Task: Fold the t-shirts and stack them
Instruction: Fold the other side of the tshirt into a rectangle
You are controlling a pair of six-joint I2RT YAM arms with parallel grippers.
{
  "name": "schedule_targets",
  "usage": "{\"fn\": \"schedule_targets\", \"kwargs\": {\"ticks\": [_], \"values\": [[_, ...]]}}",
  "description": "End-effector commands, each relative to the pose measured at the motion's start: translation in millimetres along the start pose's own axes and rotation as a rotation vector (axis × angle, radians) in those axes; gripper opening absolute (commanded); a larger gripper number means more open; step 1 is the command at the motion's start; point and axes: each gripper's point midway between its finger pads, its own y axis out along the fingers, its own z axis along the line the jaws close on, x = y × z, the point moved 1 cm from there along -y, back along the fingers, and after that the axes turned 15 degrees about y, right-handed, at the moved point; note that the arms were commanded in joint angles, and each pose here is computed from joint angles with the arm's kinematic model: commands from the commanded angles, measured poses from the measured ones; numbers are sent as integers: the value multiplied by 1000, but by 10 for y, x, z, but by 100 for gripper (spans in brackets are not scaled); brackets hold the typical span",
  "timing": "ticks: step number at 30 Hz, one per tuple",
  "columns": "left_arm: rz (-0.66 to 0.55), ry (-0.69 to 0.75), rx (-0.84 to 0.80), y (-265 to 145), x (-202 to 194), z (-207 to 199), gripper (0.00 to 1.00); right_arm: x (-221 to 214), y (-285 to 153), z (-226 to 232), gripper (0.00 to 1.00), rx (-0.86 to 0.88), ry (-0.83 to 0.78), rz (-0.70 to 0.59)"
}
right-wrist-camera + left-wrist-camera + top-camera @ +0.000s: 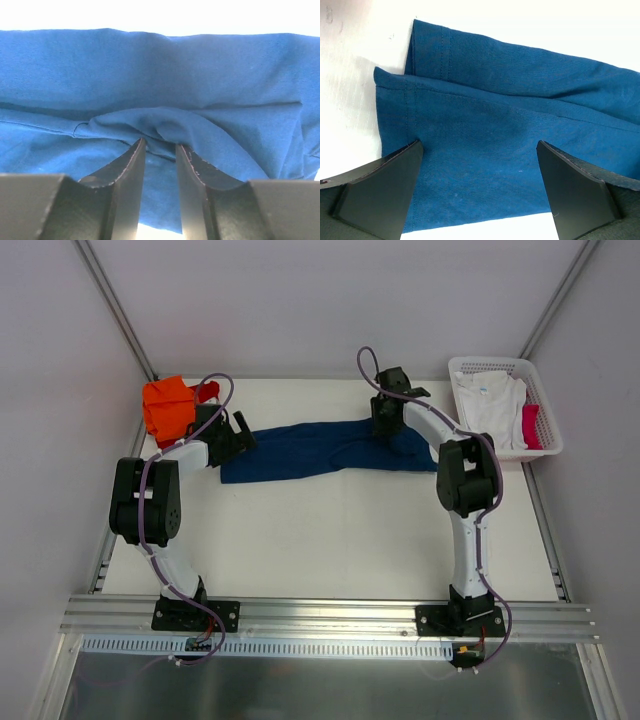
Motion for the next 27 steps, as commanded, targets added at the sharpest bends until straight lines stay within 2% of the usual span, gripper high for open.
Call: {"fn": "schedule_targets", "kwargs": {"ticks": [1,4,7,14,27], "values": [[-31,0,-29,1,101,-13,99,46,33,-1,33,10,-11,-2],[-34,0,-30,-2,110,-16,99,10,54,-12,28,13,-9,8],[-32,-1,-26,-5,100,-4,99,-17,69,-24,17,13,-2,13],[-31,-4,-30,-6,100,-5,99,-15,30,-29,0,16,6,10],[-31,-6,-35,-4,105,-10,99,134,-594,262,0,96,28,-76]]}}
